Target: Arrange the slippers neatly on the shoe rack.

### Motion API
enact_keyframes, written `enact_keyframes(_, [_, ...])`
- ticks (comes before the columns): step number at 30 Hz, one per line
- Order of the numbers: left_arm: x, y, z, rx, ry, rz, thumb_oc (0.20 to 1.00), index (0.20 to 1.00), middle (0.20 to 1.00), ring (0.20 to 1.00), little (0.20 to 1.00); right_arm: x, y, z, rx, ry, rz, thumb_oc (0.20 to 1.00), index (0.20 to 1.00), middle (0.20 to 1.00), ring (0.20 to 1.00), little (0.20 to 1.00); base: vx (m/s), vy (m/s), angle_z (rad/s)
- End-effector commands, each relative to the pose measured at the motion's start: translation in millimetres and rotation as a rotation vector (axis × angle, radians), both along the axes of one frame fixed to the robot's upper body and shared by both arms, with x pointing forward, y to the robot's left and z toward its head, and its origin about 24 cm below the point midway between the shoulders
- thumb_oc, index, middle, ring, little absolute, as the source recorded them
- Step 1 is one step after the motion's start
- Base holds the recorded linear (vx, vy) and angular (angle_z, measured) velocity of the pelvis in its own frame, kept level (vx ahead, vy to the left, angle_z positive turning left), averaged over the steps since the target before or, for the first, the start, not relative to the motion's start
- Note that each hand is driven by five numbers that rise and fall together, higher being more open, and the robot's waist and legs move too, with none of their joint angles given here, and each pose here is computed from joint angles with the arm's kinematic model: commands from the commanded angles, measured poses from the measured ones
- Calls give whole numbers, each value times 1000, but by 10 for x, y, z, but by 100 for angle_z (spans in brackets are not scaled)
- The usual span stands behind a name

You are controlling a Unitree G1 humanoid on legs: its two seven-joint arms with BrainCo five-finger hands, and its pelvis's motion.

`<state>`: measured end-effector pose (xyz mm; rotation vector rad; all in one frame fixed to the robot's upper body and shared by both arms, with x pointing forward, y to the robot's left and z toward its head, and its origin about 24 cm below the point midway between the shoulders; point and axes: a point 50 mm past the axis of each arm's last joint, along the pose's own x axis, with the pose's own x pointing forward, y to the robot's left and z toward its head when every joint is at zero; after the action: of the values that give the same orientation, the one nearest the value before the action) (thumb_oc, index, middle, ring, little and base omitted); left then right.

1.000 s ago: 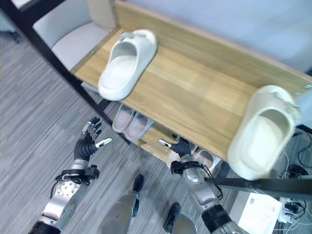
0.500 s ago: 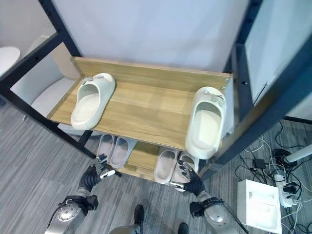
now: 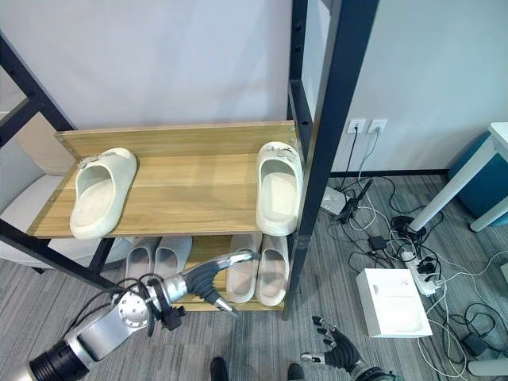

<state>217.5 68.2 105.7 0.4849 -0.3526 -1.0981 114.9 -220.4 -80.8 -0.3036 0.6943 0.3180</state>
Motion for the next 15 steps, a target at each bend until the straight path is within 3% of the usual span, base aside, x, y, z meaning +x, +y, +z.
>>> enact_keyframes(1, [127, -90, 307, -246, 100, -70, 1000, 1000, 1000, 1000, 1000, 302, 143, 223, 35, -162, 53, 1000, 1000, 1000, 1000, 1000, -32, -31, 0])
enact_keyframes(4, [92, -130, 575, -419, 116, -124, 1000, 1000, 1000, 1000, 1000, 359, 221, 199, 60, -186, 33, 1000, 1000, 1000, 1000, 1000, -11, -8, 0])
enact_keyframes(6, [165, -85, 947, -673, 70, -104, 1000, 1000, 1000, 1000, 1000, 375, 368, 54, 86, -144, 16, 1000, 1000, 1000, 1000, 1000, -4, -18, 3])
enact_keyframes(7, [221, 22, 1108, -810, 7, -23, 1000, 1000, 1000, 1000, 1000, 429, 439, 29, 101, -147, 2, 1000, 1000, 1000, 1000, 1000, 5, -18, 11])
enact_keyframes(8, [315, 222, 1174, -848, -158, 172, 1000, 1000, 1000, 1000, 1000, 646, 432, 502, -12, -415, 172, 1000, 1000, 1000, 1000, 1000, 16, -16, 13])
enact_keyframes(9, [343, 353, 1267, -844, -263, 277, 1000, 1000, 1000, 1000, 1000, 977, 317, 773, -76, -556, 119, 1000, 1000, 1000, 1000, 1000, 3, -13, 10])
enact_keyframes(10, [304, 484, 1301, -871, -334, 357, 1000, 1000, 1000, 1000, 1000, 995, 343, 864, -40, -602, 77, 1000, 1000, 1000, 1000, 1000, 25, -25, 4])
enact_keyframes(11, [317, 654, 1247, -849, -430, 490, 1000, 1000, 1000, 1000, 1000, 466, 410, 465, 124, -383, -3, 1000, 1000, 1000, 1000, 1000, 29, -8, 4])
enact_keyframes(12, [417, 751, 1267, -752, -558, 637, 1000, 1000, 1000, 1000, 1000, 459, 291, 390, -89, -383, 99, 1000, 1000, 1000, 1000, 1000, 43, -16, 24])
enact_keyframes(13, [439, 879, 1318, -659, -736, 784, 1000, 1000, 1000, 1000, 1000, 565, 280, 457, -143, -442, 122, 1000, 1000, 1000, 1000, 1000, 32, -19, 27])
enact_keyframes(15, [467, 938, 1335, -603, -810, 845, 1000, 1000, 1000, 1000, 1000, 563, 317, 434, -152, -437, 137, 1000, 1000, 1000, 1000, 1000, 22, -16, -4])
